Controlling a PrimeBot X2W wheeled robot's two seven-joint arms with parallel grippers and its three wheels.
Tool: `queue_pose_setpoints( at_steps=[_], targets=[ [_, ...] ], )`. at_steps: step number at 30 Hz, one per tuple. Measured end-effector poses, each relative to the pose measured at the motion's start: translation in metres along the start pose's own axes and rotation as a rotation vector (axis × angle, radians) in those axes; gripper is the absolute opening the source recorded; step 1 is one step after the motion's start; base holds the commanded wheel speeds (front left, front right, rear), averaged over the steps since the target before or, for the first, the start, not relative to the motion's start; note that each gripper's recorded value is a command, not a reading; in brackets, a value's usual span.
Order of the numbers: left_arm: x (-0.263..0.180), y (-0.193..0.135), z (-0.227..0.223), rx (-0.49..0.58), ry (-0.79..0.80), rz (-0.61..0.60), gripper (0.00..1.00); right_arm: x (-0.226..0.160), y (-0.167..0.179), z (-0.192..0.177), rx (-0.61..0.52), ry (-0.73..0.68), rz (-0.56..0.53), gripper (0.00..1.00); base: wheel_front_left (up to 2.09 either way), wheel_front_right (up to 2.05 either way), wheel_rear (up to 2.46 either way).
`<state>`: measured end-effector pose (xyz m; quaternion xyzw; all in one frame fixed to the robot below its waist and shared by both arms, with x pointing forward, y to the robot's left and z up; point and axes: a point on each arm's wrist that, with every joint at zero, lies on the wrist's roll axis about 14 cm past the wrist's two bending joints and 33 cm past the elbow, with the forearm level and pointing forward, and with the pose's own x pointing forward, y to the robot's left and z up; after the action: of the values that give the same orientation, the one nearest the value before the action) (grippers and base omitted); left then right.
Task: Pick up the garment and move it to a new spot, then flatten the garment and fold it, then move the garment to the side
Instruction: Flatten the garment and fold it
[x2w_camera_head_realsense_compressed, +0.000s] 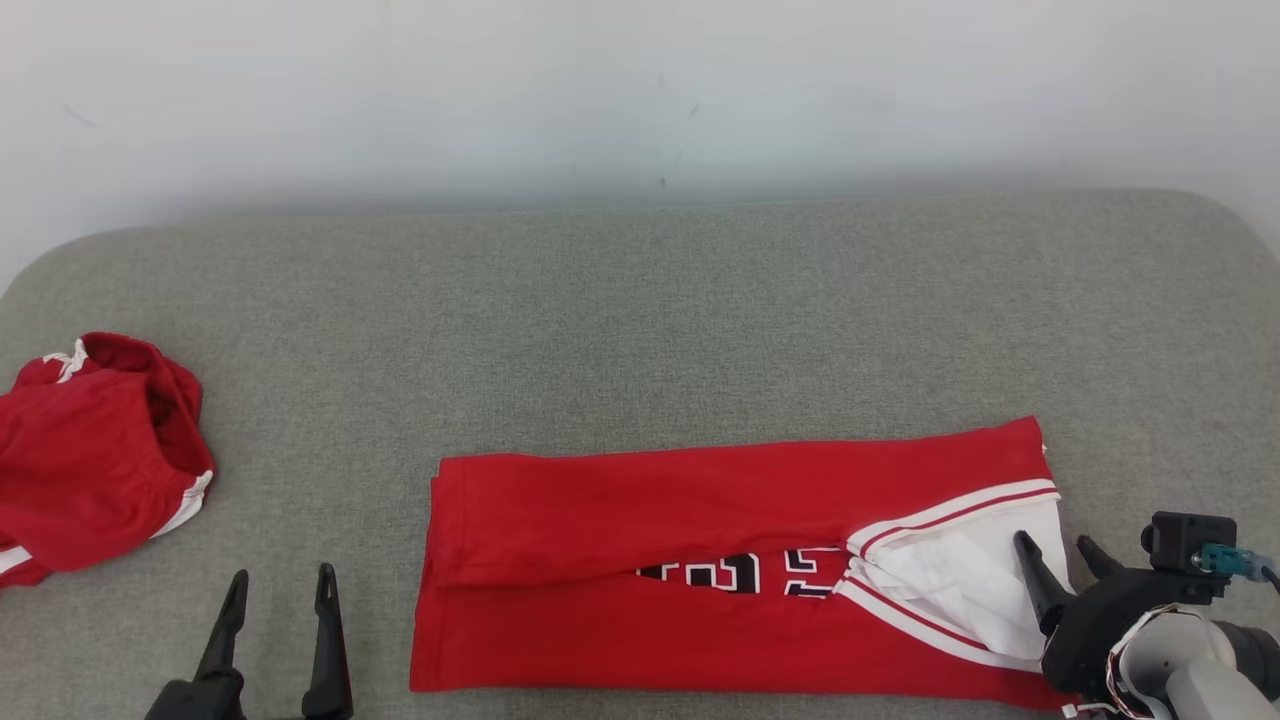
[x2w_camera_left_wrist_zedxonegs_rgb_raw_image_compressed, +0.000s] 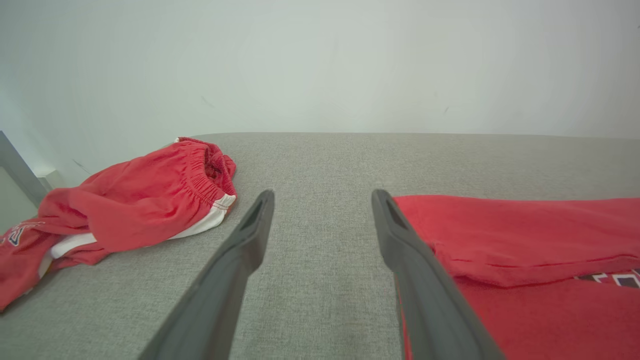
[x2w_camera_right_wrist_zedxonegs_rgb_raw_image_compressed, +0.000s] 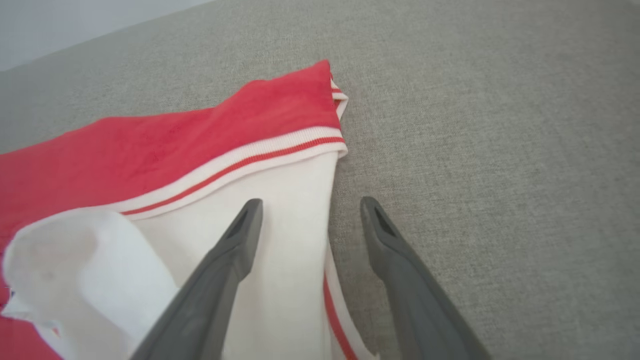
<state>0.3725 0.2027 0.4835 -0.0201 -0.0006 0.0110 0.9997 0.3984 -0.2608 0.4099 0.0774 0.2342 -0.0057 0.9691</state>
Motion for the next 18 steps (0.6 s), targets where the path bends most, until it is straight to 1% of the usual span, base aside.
queue_pose_setpoints(
  at_steps=[5, 8, 9, 10, 11, 12, 15, 18],
  targets=[
    [-0.001, -0.001, -0.005, 0.004, 0.014, -0.011, 1.0, 0.007, 0.003, -0.021, 0.009, 0.097, -0.005, 1.0, 0.0, 0.0, 0.0],
    [-0.002, 0.001, -0.006, -0.003, 0.015, -0.007, 1.0, 0.01, 0.007, -0.023, -0.004, 0.121, 0.005, 1.0, 0.0, 0.0, 0.0],
    [-0.002, 0.001, -0.006, 0.0, 0.016, -0.007, 1.0, 0.01, 0.008, -0.025, -0.006, 0.134, 0.009, 0.97, 0.0, 0.0, 0.0],
    [-0.002, 0.002, -0.006, 0.001, 0.017, -0.004, 1.0, 0.011, 0.01, -0.027, -0.007, 0.146, 0.013, 0.49, 0.0, 0.0, 0.0],
    [-0.002, 0.001, -0.007, 0.003, 0.02, -0.008, 1.0, 0.012, 0.012, -0.028, -0.001, 0.153, 0.019, 0.07, 0.0, 0.0, 0.0],
    [-0.002, 0.001, -0.008, 0.003, 0.021, -0.007, 1.0, 0.012, 0.014, -0.028, 0.008, 0.156, 0.024, 0.0, 0.0, 0.0, 0.0],
    [-0.003, 0.0, -0.008, 0.0, 0.019, -0.008, 1.0, 0.011, 0.014, -0.029, 0.014, 0.161, 0.027, 0.0, 0.0, 0.0, 0.0],
    [-0.003, -0.001, -0.006, 0.0, 0.014, -0.009, 1.0, 0.008, 0.001, -0.025, 0.022, 0.145, 0.001, 0.0, 0.0, 0.0, 0.0]
  ],
)
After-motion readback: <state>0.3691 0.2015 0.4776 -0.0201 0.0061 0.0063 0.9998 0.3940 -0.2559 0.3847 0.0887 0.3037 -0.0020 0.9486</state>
